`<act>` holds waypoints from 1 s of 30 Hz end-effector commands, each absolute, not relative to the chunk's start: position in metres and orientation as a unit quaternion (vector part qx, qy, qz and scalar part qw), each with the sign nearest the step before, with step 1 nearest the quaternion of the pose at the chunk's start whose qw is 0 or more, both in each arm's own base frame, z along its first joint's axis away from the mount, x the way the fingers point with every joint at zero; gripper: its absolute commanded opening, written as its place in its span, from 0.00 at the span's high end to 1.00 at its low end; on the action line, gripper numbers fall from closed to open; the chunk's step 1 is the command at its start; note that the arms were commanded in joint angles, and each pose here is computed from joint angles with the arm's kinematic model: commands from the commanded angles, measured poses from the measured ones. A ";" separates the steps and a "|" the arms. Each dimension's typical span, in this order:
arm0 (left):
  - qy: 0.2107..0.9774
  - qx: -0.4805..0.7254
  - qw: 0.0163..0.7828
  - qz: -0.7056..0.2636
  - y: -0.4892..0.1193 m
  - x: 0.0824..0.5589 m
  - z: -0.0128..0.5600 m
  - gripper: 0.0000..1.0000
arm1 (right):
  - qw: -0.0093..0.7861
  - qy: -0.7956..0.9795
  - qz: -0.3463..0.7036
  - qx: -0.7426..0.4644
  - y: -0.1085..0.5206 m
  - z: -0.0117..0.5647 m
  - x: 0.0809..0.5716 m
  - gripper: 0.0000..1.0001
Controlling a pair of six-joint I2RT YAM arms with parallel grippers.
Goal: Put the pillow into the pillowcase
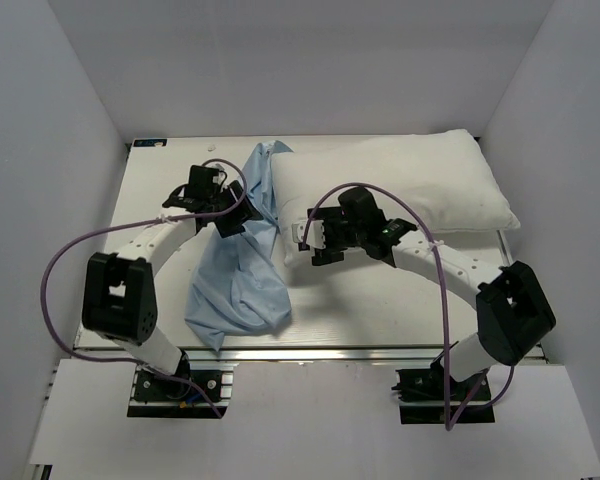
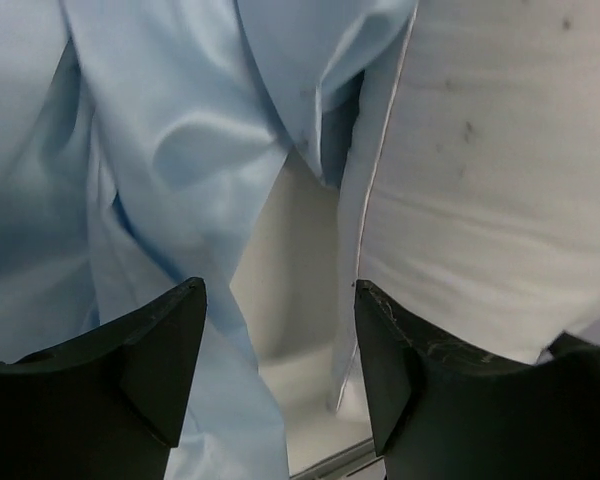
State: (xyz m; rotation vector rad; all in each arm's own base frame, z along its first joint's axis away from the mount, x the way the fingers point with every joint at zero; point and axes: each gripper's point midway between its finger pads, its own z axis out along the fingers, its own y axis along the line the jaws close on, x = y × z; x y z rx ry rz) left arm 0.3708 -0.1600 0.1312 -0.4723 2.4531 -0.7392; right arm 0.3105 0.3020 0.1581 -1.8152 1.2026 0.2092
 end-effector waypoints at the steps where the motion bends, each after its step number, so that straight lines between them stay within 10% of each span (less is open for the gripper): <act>1: 0.899 -0.138 0.284 -0.304 -0.177 0.401 0.141 0.29 | 0.481 0.476 0.064 -0.733 0.311 0.172 0.326 0.19; 17: 0.895 -0.132 0.293 -0.309 -0.199 0.469 0.120 0.37 | 0.472 0.493 0.077 -0.727 0.310 0.170 0.322 0.18; 30: 0.912 -0.106 0.281 -0.280 -0.195 0.469 0.106 0.81 | 0.468 0.493 0.076 -0.729 0.309 0.174 0.322 0.12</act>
